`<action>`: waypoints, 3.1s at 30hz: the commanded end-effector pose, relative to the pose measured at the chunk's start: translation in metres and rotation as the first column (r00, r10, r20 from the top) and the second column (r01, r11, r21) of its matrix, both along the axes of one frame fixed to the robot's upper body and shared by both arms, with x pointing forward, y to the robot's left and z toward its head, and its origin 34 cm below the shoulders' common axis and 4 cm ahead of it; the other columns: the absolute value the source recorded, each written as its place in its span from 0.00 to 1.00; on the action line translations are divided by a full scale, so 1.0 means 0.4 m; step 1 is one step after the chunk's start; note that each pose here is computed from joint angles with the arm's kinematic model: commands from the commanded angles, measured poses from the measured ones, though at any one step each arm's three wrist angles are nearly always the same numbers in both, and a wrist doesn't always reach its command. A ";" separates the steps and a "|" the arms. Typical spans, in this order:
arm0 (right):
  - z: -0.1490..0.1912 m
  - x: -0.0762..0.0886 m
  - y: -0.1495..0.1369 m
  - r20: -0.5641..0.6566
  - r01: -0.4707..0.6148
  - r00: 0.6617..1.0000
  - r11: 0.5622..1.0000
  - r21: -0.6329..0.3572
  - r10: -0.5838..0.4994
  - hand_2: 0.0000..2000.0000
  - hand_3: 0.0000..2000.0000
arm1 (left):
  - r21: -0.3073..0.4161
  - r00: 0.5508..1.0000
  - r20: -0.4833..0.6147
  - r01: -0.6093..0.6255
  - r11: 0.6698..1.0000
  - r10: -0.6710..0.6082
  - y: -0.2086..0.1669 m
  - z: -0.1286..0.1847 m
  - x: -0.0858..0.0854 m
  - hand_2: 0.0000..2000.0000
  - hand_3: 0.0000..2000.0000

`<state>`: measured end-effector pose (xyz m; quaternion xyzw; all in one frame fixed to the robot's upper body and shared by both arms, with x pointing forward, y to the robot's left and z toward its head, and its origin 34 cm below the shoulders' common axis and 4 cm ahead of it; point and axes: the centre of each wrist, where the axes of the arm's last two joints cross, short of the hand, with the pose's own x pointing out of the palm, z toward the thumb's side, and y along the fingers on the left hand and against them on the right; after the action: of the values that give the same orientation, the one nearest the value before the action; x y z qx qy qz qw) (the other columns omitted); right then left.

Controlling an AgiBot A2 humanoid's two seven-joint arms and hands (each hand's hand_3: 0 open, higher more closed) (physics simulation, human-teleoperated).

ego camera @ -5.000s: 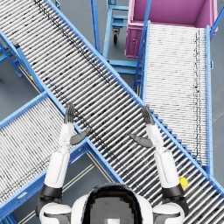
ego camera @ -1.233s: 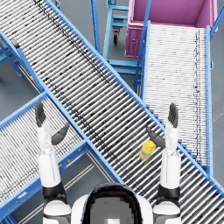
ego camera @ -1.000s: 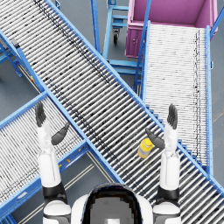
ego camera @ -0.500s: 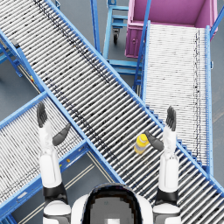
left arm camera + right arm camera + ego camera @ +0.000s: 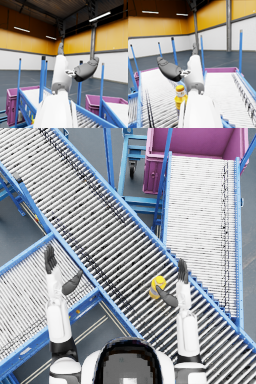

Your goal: Pick up the oil and place it on the left assembly line, put the cola on the right, and keep Sprite still

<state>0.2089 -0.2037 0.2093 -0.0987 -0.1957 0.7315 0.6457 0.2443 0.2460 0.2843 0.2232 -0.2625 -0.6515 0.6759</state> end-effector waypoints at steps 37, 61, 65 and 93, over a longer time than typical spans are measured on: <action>-0.322 0.213 0.148 -0.494 -0.312 0.827 0.950 -0.010 0.267 1.00 0.98 | -0.032 0.999 -0.047 0.009 0.999 -0.010 -0.007 -0.024 0.031 0.00 0.00; 0.235 0.250 0.228 0.209 -0.380 0.889 0.910 -0.164 0.408 1.00 1.00 | 0.291 0.993 -0.104 0.077 0.953 -0.049 -0.202 -0.088 0.009 0.00 0.00; 0.239 0.232 0.280 0.212 -0.437 0.856 0.878 -0.193 0.472 1.00 1.00 | 0.329 0.988 -0.095 0.143 0.934 -0.118 -0.273 -0.084 0.012 0.00 0.00; 0.158 0.153 0.342 0.146 -0.433 0.881 0.891 -0.139 0.451 0.00 0.18 | 0.318 0.979 -0.065 0.203 0.926 -0.192 -0.315 -0.037 0.043 1.00 1.00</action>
<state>0.2700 -0.0644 0.2670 -0.1428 -0.2231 0.8602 0.4359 0.2589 0.1148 0.2613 0.2864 -0.1519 -0.7635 0.5585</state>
